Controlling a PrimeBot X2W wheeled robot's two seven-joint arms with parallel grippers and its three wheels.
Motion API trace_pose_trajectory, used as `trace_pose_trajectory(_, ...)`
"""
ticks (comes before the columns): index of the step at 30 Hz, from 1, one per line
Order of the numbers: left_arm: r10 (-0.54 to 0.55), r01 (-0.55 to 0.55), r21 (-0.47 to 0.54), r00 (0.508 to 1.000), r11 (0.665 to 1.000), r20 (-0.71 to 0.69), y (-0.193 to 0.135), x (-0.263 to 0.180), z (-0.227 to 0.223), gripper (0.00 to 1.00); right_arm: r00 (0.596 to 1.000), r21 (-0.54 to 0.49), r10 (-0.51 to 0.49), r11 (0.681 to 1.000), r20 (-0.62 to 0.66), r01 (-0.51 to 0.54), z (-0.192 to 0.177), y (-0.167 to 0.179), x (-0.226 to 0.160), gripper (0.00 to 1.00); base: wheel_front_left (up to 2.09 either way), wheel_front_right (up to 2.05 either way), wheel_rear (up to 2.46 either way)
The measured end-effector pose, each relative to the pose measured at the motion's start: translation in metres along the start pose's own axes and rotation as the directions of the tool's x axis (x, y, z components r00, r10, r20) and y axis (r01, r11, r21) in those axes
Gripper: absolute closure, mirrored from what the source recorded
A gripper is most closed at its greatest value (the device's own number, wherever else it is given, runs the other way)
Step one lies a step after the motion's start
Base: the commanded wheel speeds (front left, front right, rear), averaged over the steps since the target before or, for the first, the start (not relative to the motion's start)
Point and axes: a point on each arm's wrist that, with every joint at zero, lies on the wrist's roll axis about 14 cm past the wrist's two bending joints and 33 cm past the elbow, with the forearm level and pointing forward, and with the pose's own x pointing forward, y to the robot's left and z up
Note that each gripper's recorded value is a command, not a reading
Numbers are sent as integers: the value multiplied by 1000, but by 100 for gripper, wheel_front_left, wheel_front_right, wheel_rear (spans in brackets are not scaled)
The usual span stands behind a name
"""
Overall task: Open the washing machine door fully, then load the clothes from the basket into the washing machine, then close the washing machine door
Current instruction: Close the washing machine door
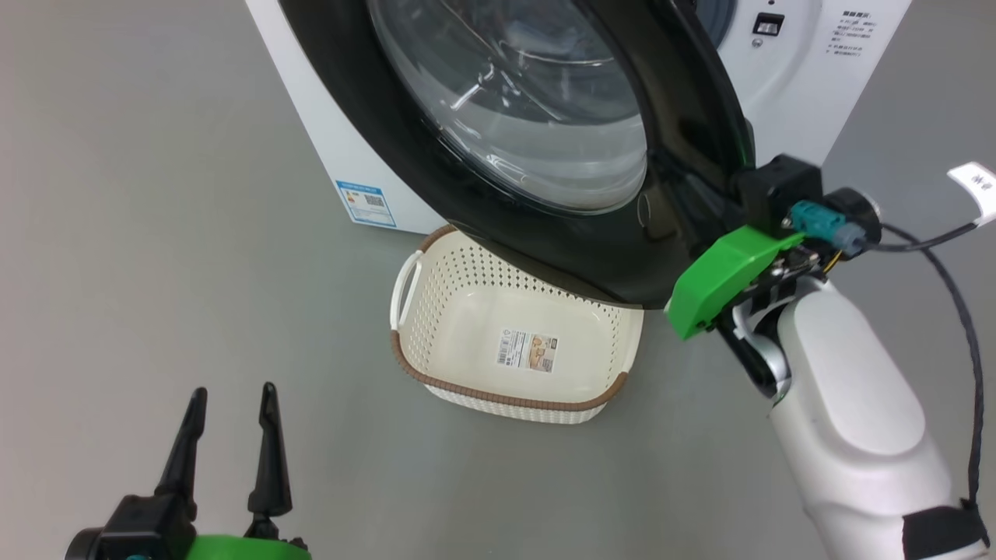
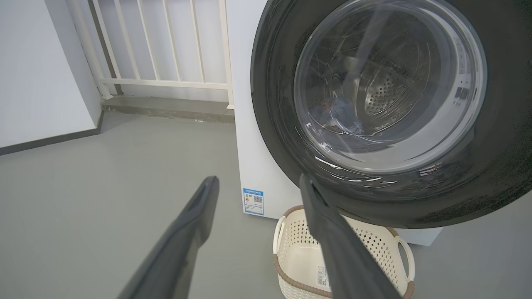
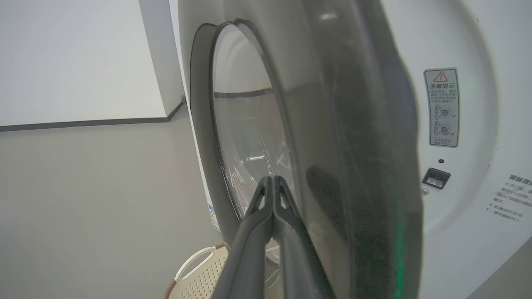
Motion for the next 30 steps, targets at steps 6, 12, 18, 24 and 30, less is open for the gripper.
trace_pose_trajectory(6, 4, -4, 3, 1000, 1000, -9, 0, 5, -4, 0, 999, 14, -35, 999, 8, 35, -1, -17, 10, 100, 0, 0, 0)
trace_pose_trajectory(12, -3, 3, 3, 1000, 1000, -8, -3, 16, -5, 0, 998, 21, -61, 998, 12, 61, -4, -33, 21, 100, 0, 0, 0)
trace_pose_trajectory(18, -13, 13, -8, 1000, 1000, -19, -9, 27, -11, 0, 995, 23, -99, 995, 18, 99, -4, -57, 39, 100, 0, 0, 0)
trace_pose_trajectory(24, -31, 30, -11, 999, 999, -21, -18, 44, -16, 0, 990, 22, -138, 990, 33, 138, -2, -87, 63, 100, 0, 0, 0)
trace_pose_trajectory(30, -52, 52, -14, 998, 999, -30, -26, 60, -25, 0, 982, 26, -181, 983, 54, 180, -8, -119, 87, 100, 0, 0, 0)
